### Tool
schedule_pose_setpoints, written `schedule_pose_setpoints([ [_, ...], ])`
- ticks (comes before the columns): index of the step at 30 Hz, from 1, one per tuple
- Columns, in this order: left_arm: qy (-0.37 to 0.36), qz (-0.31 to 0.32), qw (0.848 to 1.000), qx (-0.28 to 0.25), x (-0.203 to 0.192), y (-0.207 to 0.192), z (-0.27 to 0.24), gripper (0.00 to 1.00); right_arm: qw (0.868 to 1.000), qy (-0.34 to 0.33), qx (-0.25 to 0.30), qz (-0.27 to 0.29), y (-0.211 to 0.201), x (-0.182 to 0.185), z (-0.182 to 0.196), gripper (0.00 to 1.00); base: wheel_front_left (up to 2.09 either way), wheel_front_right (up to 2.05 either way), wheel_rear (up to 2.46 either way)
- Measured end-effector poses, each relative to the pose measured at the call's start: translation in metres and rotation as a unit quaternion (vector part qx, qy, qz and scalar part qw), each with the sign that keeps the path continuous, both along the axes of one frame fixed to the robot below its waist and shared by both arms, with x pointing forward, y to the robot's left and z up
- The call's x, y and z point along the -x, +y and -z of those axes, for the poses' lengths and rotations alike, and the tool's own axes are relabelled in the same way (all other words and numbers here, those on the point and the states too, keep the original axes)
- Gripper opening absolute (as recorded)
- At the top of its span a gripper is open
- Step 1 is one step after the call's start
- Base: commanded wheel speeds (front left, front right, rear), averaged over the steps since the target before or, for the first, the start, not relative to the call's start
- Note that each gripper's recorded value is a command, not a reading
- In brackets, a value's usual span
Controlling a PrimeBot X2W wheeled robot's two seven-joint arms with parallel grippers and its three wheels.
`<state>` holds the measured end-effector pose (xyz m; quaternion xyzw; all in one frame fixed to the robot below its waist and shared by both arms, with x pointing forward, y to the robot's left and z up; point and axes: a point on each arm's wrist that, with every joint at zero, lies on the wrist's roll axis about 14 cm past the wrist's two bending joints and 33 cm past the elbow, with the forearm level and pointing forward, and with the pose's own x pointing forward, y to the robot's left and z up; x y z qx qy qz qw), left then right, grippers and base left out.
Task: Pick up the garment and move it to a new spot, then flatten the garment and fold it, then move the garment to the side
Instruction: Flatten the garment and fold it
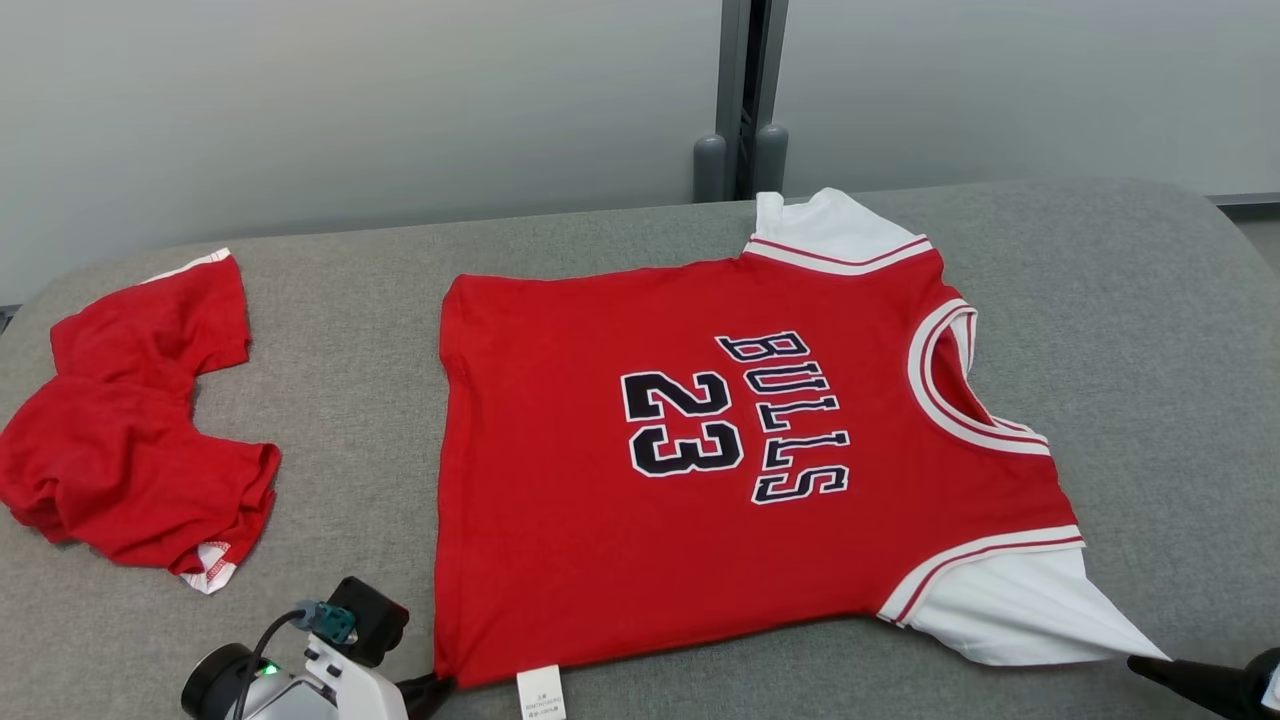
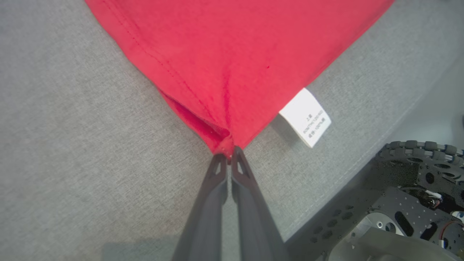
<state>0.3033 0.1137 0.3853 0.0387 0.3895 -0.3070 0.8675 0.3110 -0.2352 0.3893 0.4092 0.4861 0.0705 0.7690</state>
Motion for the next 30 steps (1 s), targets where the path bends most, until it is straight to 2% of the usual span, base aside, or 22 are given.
schedule_pose_setpoints([
  [6, 0.02, 0.014, 1.0, 0.008, 0.013, -0.006, 0.0, 0.0, 1.0, 0.009, -0.005, -0.019, -0.001, 0.01, -0.002, 0.0, 0.0, 0.0, 0.0],
  [12, 0.013, 0.008, 1.0, 0.014, 0.003, -0.006, -0.007, 0.0, 0.999, -0.026, -0.014, -0.02, 0.005, -0.008, -0.016, 0.0, 0.0, 0.0, 0.0],
  [19, 0.03, -0.011, 0.998, 0.047, -0.021, -0.009, -0.023, 0.0, 0.997, -0.072, -0.001, -0.036, 0.011, -0.051, -0.035, 0.0, 0.0, 0.0, 0.0],
  [24, 0.026, -0.022, 0.998, 0.046, -0.05, -0.003, -0.033, 0.0, 0.994, -0.101, 0.009, -0.044, 0.016, -0.089, -0.044, 0.0, 0.0, 0.0, 0.0],
  [30, 0.065, -0.052, 0.993, 0.079, -0.068, -0.006, -0.033, 0.0, 0.991, -0.127, 0.023, -0.039, 0.02, -0.133, -0.047, 0.0, 0.0, 0.0, 0.0],
])
